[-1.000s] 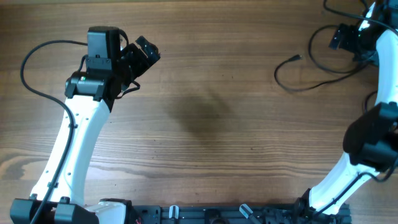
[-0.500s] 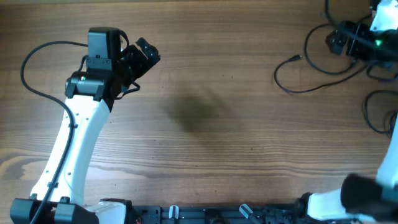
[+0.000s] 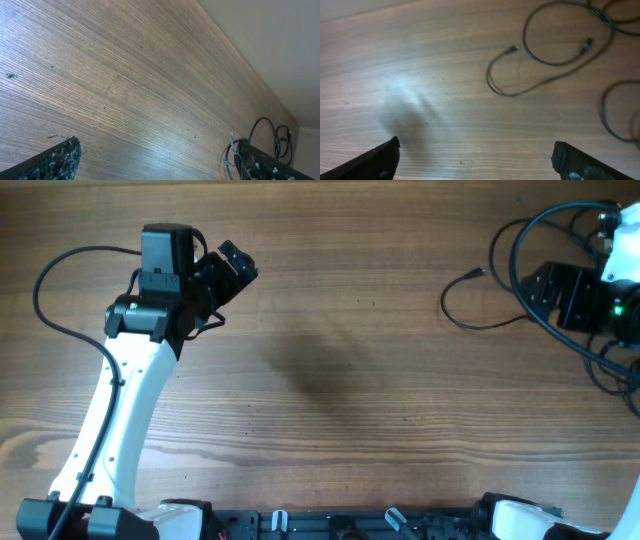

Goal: Untangle cables

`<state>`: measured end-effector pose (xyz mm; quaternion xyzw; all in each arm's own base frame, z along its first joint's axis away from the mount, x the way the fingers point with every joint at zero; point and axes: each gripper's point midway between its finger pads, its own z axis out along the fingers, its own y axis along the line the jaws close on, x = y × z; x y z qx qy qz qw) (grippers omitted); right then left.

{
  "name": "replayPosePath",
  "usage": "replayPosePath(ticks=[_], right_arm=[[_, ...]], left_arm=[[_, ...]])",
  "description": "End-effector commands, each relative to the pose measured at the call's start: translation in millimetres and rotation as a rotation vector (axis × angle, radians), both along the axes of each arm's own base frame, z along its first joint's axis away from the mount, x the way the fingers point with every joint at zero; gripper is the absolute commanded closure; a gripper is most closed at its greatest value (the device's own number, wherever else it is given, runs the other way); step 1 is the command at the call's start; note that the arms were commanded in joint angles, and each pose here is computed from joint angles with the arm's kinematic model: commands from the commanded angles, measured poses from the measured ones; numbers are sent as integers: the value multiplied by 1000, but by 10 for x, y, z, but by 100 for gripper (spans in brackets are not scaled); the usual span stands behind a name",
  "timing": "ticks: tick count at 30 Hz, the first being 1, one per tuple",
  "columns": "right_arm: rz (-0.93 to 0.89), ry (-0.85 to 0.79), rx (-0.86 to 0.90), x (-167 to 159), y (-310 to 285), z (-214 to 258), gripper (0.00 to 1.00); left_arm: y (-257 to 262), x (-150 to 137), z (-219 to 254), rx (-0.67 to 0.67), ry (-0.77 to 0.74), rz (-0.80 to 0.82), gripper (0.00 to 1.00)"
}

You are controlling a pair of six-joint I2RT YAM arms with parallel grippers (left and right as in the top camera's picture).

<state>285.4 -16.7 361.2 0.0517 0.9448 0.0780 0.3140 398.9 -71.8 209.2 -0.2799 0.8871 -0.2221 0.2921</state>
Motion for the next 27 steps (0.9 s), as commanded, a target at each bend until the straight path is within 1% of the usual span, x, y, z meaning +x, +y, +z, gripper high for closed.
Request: replayPosePath(ticks=[1, 8, 10, 14, 18, 23, 27], right_arm=[[-31, 15, -66, -4, -120, -20, 0], [-30, 30, -60, -2, -115, -56, 0], [-27, 2, -61, 37, -110, -36, 0], [-8, -139, -73, 167, -63, 55, 0], [21, -302, -75, 170, 92, 38, 0], [44, -479, -63, 78, 250, -159, 0], [-16, -663, -41, 47, 235, -328, 0]], left_arm=[[-33, 7, -10, -4, 3, -11, 0], [-33, 7, -10, -4, 3, -11, 0], [-33, 7, -10, -4, 3, -11, 0], [-33, 7, -10, -4, 3, -11, 0], [-33, 7, -10, -4, 3, -11, 0], [-33, 7, -10, -4, 3, -11, 0], [-33, 7, -10, -4, 3, -11, 0]])
